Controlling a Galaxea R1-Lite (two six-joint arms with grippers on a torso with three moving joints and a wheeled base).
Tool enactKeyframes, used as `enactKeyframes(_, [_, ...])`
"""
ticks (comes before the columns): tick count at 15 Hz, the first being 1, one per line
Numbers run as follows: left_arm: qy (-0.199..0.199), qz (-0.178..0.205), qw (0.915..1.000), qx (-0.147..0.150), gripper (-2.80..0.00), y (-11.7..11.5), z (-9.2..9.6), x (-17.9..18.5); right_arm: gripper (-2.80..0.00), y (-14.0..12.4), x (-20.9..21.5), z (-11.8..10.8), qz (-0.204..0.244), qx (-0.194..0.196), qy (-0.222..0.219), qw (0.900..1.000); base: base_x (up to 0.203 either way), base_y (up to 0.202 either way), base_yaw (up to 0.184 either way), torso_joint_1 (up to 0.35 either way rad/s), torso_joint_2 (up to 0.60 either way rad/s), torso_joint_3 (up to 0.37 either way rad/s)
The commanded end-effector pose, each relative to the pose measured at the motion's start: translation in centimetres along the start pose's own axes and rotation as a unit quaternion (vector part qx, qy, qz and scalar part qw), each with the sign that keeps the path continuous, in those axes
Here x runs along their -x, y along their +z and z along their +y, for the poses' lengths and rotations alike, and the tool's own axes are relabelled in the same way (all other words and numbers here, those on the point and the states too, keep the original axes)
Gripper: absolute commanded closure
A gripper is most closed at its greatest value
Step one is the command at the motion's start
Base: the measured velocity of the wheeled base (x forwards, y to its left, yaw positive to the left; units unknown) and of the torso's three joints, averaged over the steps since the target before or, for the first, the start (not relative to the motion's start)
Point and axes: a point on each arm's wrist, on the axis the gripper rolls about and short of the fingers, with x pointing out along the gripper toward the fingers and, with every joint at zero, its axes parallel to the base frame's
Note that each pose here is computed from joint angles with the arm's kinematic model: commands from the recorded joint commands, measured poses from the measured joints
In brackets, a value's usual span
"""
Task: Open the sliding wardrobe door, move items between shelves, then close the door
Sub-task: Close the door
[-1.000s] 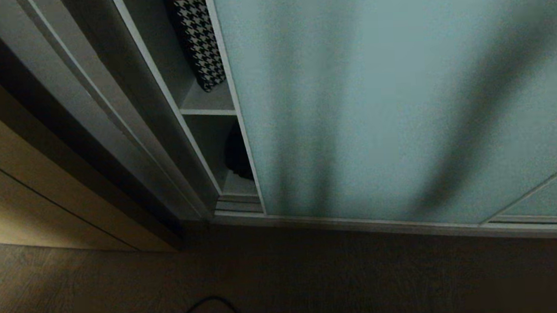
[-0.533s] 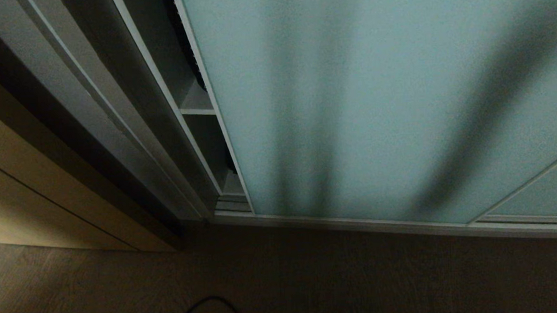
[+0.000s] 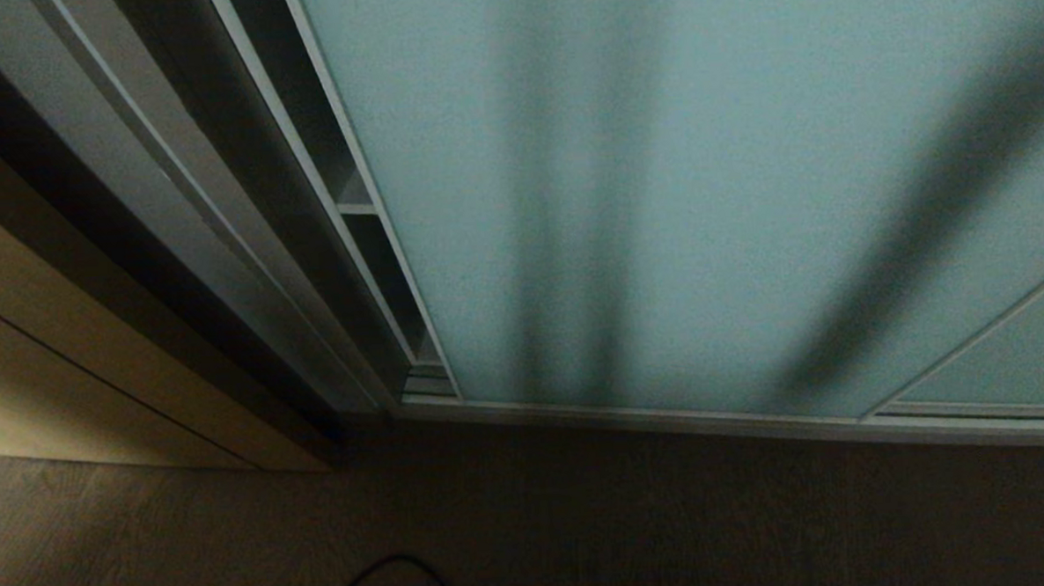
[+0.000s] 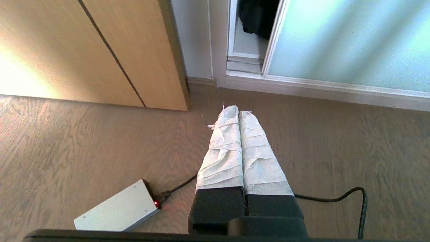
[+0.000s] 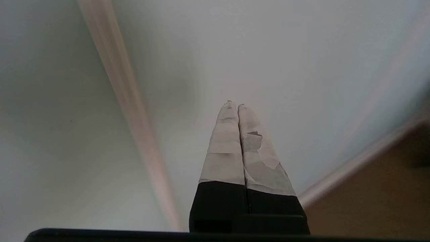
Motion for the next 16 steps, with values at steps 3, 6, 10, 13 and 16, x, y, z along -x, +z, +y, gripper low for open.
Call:
enactKeyframes(3, [0.0, 0.0, 1.0, 0.0, 0.0, 0.0, 0.0, 0.0, 0.0, -0.9, -2.4, -1.6, 0.023, -0.037, 0.017, 0.999, 0.0, 0.0, 0.0, 0.0, 0.0, 0.0])
enactKeyframes(6, [0.0, 0.001, 1.0, 0.0, 0.0, 0.0, 0.0, 0.0, 0.0, -1.5, -3.8, -2.2, 0.028, -0.042, 0.016, 0.999, 0.0, 0.0, 0.0, 0.0, 0.0, 0.0])
enactKeyframes(10, [0.0, 0.001, 1.0, 0.0, 0.0, 0.0, 0.0, 0.0, 0.0, -1.8, -4.3, -1.5, 0.044, -0.074, 0.051, 0.995, 0.0, 0.0, 0.0, 0.0, 0.0, 0.0])
enactKeyframes(13, [0.0, 0.001, 1.0, 0.0, 0.0, 0.0, 0.0, 0.0, 0.0, -2.4, -4.8, -0.9, 0.054, -0.084, 0.067, 0.993, 0.0, 0.0, 0.0, 0.0, 0.0, 0.0])
enactKeyframes(16, [0.0, 0.001, 1.0, 0.0, 0.0, 0.0, 0.0, 0.0, 0.0, -3.1, -5.0, 0.1, 0.065, -0.091, 0.082, 0.99, 0.0, 0.0, 0.0, 0.0, 0.0, 0.0])
